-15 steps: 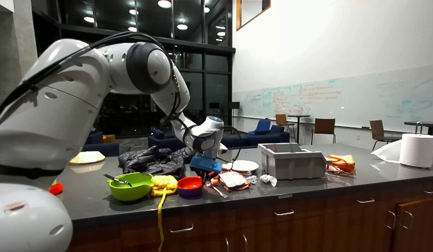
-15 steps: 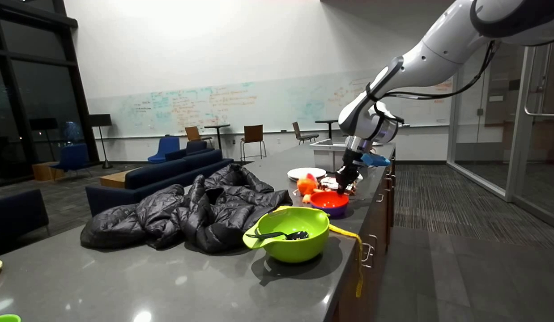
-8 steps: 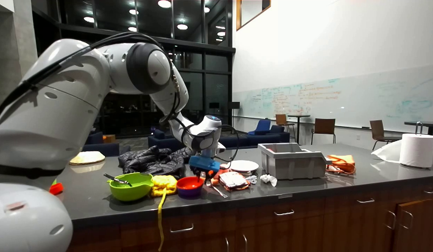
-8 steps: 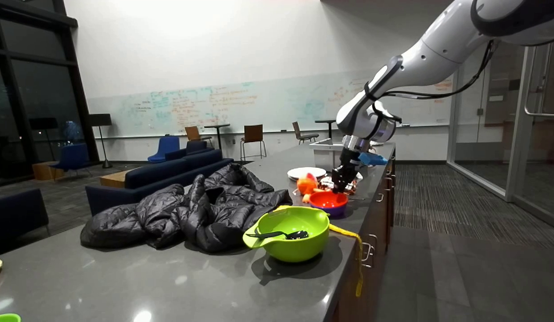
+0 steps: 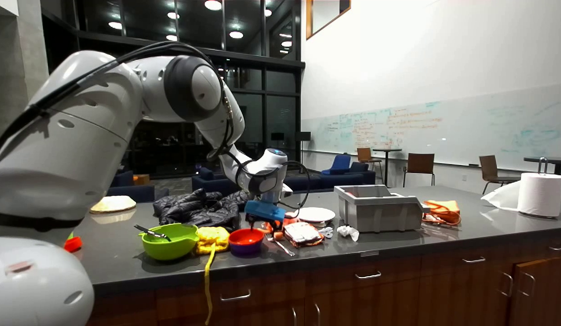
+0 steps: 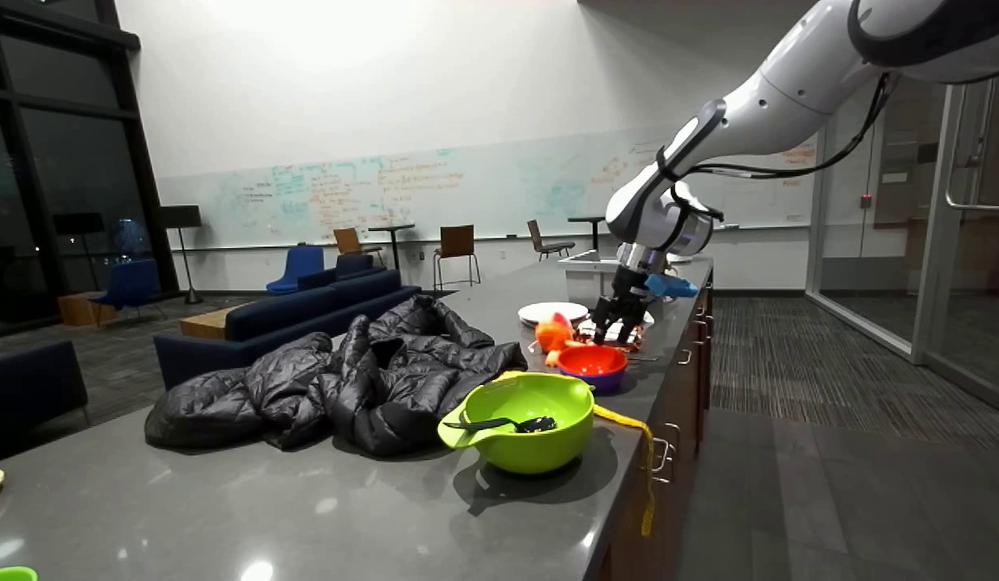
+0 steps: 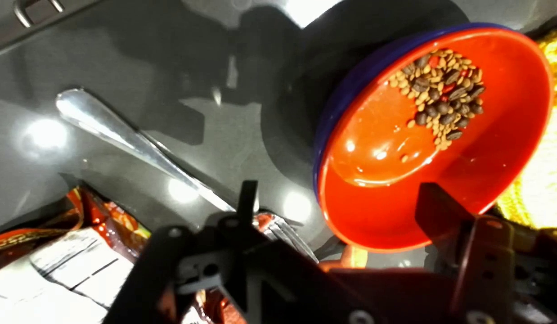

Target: Pour the contents of the orange bowl into the green bowl

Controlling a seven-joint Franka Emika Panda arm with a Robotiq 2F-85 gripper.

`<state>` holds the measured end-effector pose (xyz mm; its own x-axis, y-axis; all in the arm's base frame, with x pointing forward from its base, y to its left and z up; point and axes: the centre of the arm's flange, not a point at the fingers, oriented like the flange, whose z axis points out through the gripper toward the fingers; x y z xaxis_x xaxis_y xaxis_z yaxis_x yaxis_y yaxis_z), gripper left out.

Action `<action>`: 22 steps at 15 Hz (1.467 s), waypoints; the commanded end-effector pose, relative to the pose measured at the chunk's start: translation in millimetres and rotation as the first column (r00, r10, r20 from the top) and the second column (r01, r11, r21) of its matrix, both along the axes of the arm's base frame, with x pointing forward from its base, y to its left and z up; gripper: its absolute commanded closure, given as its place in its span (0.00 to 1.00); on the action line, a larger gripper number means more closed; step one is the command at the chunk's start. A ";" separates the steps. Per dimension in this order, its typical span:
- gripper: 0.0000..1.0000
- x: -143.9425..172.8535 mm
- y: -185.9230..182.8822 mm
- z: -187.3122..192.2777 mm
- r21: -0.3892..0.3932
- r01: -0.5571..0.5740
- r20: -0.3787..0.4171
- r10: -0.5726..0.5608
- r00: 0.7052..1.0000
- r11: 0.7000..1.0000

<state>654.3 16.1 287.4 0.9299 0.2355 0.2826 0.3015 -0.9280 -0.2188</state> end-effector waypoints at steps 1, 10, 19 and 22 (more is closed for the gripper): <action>0.00 6.7 -2.6 -6.9 -0.003 0.005 -0.031 -0.005 1.000 1.000; 0.39 7.2 0.3 -26.4 0.009 0.000 -0.057 0.001 0.998 1.000; 1.00 10.1 -1.0 -18.1 0.000 -0.001 -0.041 0.001 0.999 1.000; 0.98 9.9 0.5 -17.0 -0.006 -0.004 -0.043 0.003 0.999 1.000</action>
<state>661.2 17.3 263.6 0.9379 0.2375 0.2530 0.2977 -0.9253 -0.2349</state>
